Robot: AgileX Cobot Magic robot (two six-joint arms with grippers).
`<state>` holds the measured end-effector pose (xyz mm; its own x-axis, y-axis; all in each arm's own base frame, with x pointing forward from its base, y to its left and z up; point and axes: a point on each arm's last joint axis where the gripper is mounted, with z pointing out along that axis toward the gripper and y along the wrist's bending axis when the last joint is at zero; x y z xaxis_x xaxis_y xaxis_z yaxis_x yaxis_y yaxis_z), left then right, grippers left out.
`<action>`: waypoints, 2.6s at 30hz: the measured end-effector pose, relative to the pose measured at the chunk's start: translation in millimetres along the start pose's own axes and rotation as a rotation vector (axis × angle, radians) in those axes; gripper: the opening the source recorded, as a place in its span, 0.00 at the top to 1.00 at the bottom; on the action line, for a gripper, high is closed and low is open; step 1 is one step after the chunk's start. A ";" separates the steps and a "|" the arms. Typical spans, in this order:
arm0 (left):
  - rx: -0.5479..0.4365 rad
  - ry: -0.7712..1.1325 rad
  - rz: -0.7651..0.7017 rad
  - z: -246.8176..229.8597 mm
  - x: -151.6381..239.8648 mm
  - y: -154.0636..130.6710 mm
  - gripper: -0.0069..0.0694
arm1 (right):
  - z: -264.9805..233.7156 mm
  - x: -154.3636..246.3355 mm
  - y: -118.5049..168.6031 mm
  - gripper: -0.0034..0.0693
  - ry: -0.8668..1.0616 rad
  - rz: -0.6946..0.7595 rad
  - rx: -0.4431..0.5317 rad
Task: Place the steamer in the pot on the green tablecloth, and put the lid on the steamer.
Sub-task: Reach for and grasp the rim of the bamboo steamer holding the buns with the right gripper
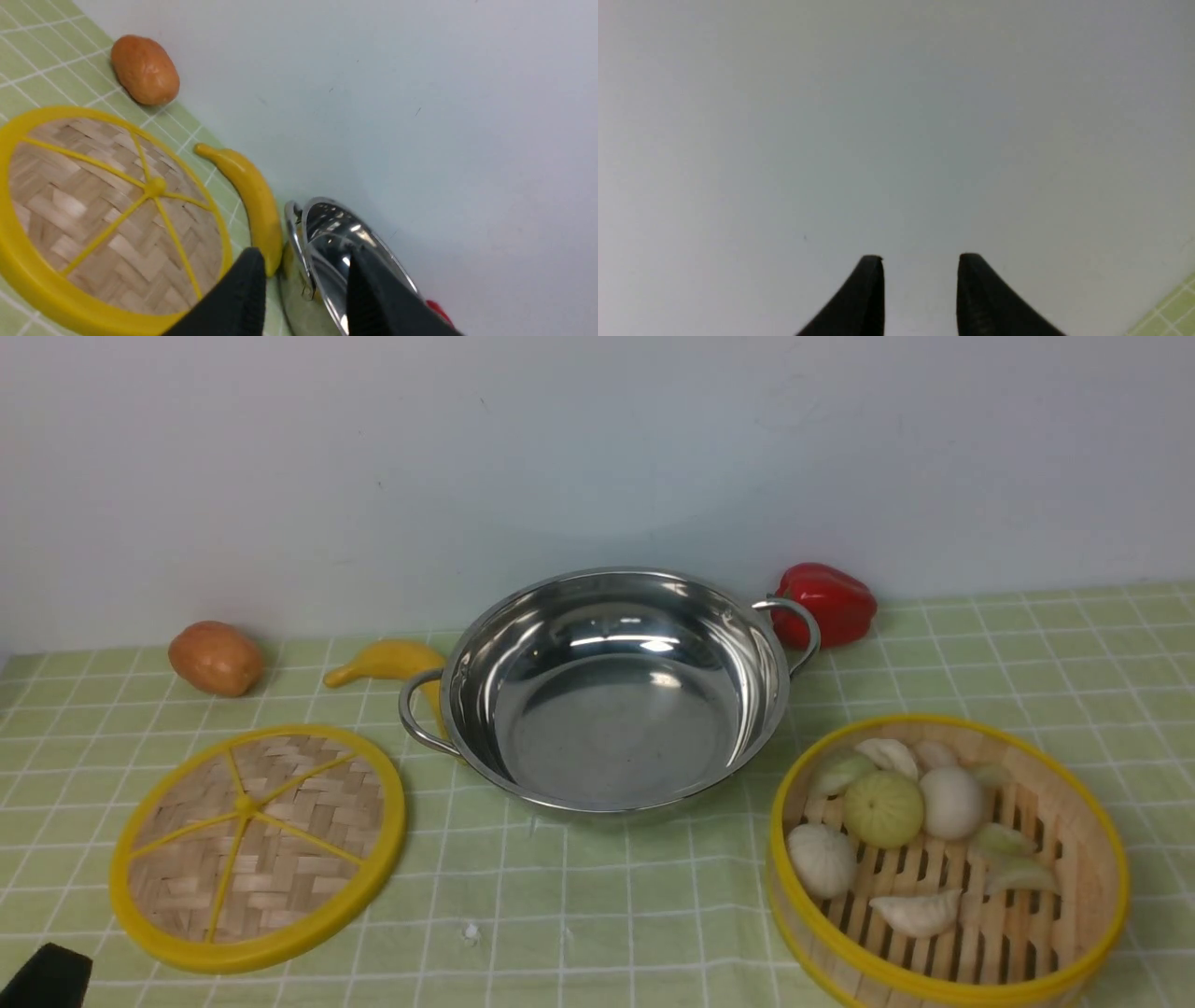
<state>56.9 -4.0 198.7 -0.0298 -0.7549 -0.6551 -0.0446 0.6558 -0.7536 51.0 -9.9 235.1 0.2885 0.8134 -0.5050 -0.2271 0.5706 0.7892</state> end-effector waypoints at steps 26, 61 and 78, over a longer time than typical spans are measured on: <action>0.324 -0.665 0.477 -32.3 -116.2 -120.2 0.59 | 79.2 -77.6 143.9 0.62 -0.058 -0.347 -0.218; -0.326 0.956 0.401 119.5 -27.4 -34.3 0.60 | 200.1 36.7 23.6 0.62 1.296 -0.592 0.598; -0.263 1.011 0.479 120.0 -33.2 -44.4 0.72 | 225.7 95.4 -69.8 0.62 1.462 -0.651 0.753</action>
<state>179.7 -7.1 247.6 -0.8824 -0.1668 -0.4400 -0.0160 0.9451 -0.3264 304.3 2.4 210.7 -0.9361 0.1635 -0.3115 0.1341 0.9844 0.1136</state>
